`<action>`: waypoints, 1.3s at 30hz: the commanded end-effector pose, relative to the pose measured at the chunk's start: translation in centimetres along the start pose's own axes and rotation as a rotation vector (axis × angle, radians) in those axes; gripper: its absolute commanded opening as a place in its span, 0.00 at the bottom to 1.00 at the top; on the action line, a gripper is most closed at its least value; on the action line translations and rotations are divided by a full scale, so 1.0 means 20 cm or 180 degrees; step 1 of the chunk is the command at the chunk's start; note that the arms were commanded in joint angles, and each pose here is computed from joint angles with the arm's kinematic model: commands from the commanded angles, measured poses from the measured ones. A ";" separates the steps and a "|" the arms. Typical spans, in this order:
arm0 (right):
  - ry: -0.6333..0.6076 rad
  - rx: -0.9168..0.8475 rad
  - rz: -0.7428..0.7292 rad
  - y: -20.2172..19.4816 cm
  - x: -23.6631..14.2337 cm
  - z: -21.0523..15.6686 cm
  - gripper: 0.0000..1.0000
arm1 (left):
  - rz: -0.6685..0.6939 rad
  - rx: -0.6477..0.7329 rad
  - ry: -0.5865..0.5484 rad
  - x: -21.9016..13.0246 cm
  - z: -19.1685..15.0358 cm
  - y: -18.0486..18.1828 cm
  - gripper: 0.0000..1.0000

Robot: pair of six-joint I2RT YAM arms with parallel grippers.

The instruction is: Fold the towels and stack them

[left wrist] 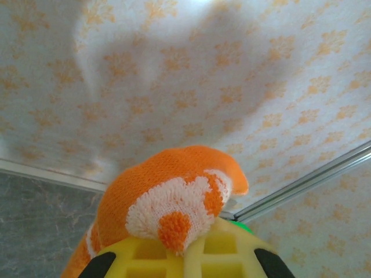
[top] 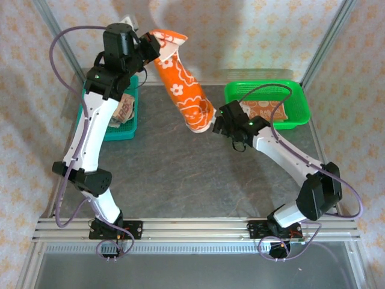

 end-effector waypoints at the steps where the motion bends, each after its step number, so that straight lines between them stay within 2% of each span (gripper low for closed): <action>1: -0.0184 0.0074 -0.0127 -0.06 -0.07 -0.01 0.99 | -0.0048 -0.0136 -0.0065 -0.11 -0.14 0.03 0.00; 5: -0.0136 0.0085 -0.0115 -0.08 -0.06 -0.04 0.99 | 0.0089 -0.0425 -0.0119 -0.29 -0.54 0.28 0.00; 6: -0.0094 0.0087 -0.0093 -0.08 -0.05 -0.05 0.99 | 0.0148 -0.0470 -0.0066 -0.35 -0.66 0.34 0.03; 7: -0.0054 0.0088 -0.0073 -0.07 -0.04 -0.06 0.99 | 0.0182 -0.0475 0.0004 -0.39 -0.76 0.40 0.16; 8: -0.0001 0.0093 -0.0041 -0.06 -0.02 -0.08 0.99 | 0.0205 -0.0460 0.0092 -0.44 -0.85 0.44 0.35; 9: 0.0048 0.0104 -0.0004 -0.05 0.00 -0.09 0.99 | 0.0274 -0.0419 0.0170 -0.49 -0.93 0.48 0.43; 13: 0.0234 0.0116 0.0170 0.01 0.07 -0.13 0.99 | 0.0690 -0.0315 0.0556 -0.58 -1.11 0.66 0.60; 14: 0.0268 0.0082 0.0200 0.04 0.08 -0.15 0.99 | 0.0793 -0.0306 0.0598 -0.60 -1.13 0.70 0.68; 17: 0.0367 -0.0059 0.0251 0.14 0.11 -0.19 0.99 | 0.0981 -0.0150 0.0637 -0.63 -1.17 0.79 0.69; 19: 0.0482 -0.0138 0.0351 0.22 0.15 -0.24 0.94 | 0.1083 0.0013 0.0641 -0.64 -1.17 0.82 0.70; 22: 0.0680 -0.0275 0.0495 0.36 0.22 -0.33 0.77 | 0.1241 0.0265 0.0685 -0.64 -1.17 0.86 0.72; 25: 0.0818 -0.0407 0.0629 0.49 0.28 -0.40 0.56 | 0.1377 0.0421 0.0825 -0.62 -1.18 0.91 0.71; 26: 0.0873 -0.0425 0.0717 0.53 0.29 -0.42 0.52 | 0.1404 0.0431 0.0913 -0.60 -1.19 0.94 0.71; 29: 0.1048 -0.0362 0.0875 0.58 0.36 -0.49 0.49 | 0.1531 0.0373 0.1119 -0.56 -1.22 1.00 0.68; 33: 0.1292 -0.0316 0.0982 0.63 0.46 -0.56 0.35 | 0.1565 0.0417 0.1316 -0.51 -1.28 1.02 0.64; 37: 0.1534 -0.0132 0.1145 0.68 0.52 -0.63 0.35 | 0.1699 0.0501 0.1395 -0.49 -1.31 1.06 0.63; 39: 0.1604 -0.0065 0.1151 0.68 0.55 -0.66 0.36 | 0.1701 0.0521 0.1440 -0.47 -1.33 1.07 0.58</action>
Point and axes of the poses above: each hand's point on the last joint's axis, 136 mm out from that joint toward the fingers, its own x axis out along the fingers, its own y axis along the line the jaws close on, z = x × y, the point moved 7 cm from there along -x, back along the fingers, and after that the axes turned 4 degrees about -x, right-handed, at the moved point
